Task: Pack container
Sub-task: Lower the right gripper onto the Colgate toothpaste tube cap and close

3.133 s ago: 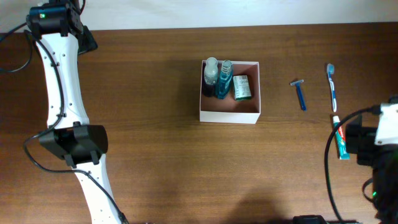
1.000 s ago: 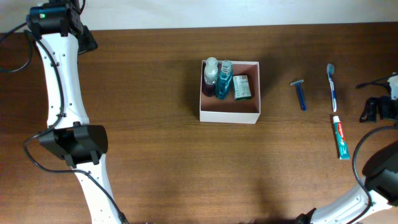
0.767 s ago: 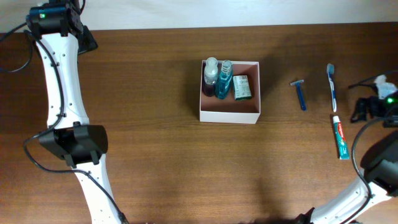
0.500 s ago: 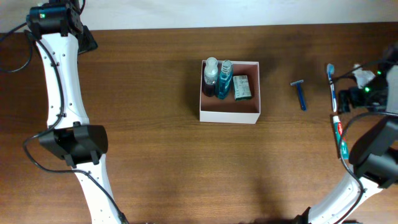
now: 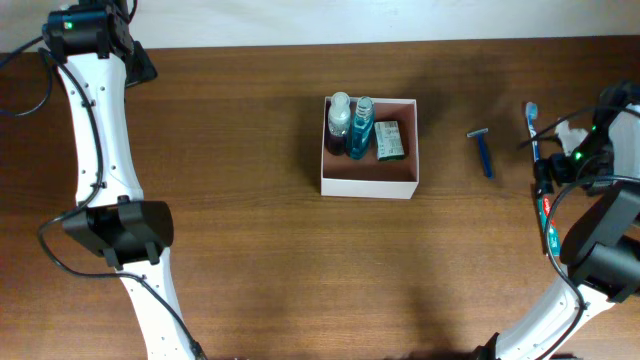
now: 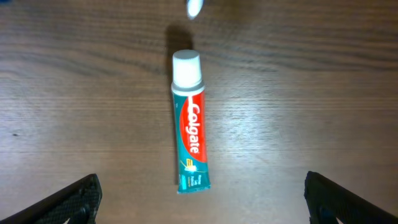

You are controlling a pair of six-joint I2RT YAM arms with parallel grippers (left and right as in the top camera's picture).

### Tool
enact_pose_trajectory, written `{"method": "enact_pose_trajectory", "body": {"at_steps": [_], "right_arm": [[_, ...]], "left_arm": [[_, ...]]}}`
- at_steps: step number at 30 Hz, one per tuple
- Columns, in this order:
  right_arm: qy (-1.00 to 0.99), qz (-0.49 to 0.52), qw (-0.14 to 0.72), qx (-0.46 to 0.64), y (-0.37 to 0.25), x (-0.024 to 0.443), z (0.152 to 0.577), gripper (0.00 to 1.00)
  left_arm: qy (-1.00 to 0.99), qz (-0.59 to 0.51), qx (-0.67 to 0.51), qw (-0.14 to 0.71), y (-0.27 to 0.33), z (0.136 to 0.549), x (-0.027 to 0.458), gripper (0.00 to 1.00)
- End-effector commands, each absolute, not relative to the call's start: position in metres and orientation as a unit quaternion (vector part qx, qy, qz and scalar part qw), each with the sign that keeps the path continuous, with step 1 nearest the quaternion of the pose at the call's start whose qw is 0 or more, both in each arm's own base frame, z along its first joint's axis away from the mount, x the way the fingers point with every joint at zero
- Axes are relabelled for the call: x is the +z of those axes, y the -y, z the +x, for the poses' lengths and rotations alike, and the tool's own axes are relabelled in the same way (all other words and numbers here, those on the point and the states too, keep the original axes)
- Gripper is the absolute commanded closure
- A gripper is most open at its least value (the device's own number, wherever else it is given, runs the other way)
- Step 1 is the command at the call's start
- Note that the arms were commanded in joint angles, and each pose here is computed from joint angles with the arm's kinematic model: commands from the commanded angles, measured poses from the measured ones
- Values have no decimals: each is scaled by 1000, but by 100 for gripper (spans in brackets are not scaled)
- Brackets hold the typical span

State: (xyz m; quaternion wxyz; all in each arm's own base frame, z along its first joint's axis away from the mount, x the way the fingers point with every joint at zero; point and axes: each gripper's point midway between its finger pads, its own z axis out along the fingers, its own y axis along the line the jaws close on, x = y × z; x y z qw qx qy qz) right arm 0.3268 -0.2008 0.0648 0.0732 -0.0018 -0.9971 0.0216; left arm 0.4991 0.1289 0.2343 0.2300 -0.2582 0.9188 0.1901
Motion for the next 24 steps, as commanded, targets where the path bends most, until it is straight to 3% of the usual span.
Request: {"method": "enact_pose_trajectory", "body": {"at_steps": [1, 24], "right_arm": [[996, -8, 90, 18, 199, 51, 318, 2], [997, -15, 81, 4, 184, -16, 303, 2]], "left_arm": [[-918, -264, 189, 226, -131, 499, 230, 1], [-918, -264, 189, 226, -131, 499, 230, 1]]}}
